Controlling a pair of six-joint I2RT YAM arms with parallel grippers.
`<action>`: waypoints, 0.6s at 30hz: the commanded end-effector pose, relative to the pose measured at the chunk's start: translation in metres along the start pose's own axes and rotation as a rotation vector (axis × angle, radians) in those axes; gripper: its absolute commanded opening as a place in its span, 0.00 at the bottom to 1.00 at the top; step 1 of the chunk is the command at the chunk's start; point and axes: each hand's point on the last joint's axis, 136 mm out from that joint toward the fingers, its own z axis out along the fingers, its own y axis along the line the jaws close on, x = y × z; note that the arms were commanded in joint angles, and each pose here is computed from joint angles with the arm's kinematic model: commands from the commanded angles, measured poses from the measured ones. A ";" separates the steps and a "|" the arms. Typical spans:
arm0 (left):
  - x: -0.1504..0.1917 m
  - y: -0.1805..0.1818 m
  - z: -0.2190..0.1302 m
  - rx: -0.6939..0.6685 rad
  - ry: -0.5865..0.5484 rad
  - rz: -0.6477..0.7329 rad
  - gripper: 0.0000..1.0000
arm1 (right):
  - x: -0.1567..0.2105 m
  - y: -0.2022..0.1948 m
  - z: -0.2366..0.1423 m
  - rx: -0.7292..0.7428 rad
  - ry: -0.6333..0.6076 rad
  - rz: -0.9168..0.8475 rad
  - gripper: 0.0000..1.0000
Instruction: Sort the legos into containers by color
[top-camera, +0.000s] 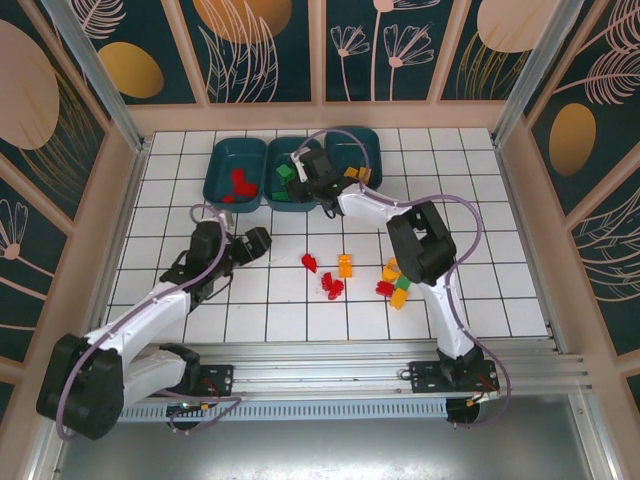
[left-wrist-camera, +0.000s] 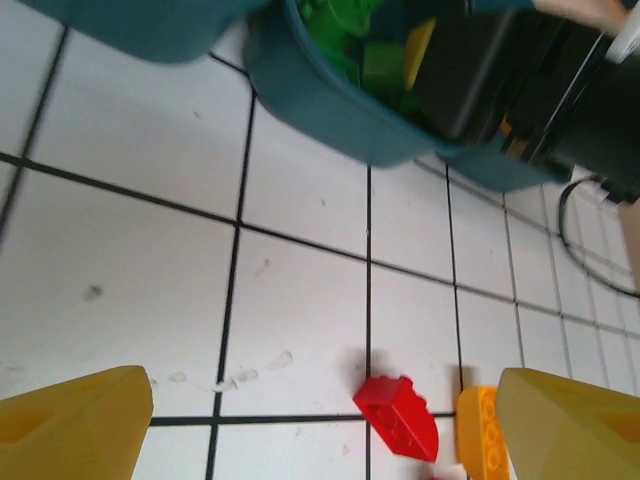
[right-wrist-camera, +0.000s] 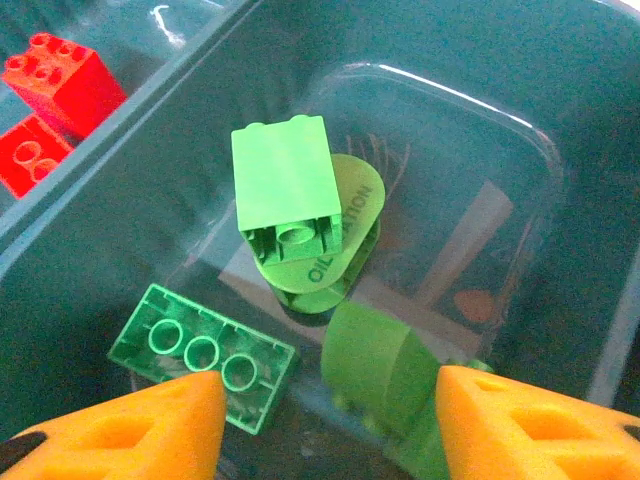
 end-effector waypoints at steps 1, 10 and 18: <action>0.016 -0.036 0.013 0.058 0.058 0.070 0.85 | -0.036 -0.012 -0.056 0.044 -0.107 0.045 0.58; 0.079 -0.041 0.029 0.008 0.193 -0.109 0.76 | 0.041 -0.060 -0.149 0.189 -0.110 0.196 0.58; 0.102 -0.058 0.054 -0.057 0.266 -0.232 0.70 | 0.115 -0.109 -0.179 0.339 -0.037 0.375 0.49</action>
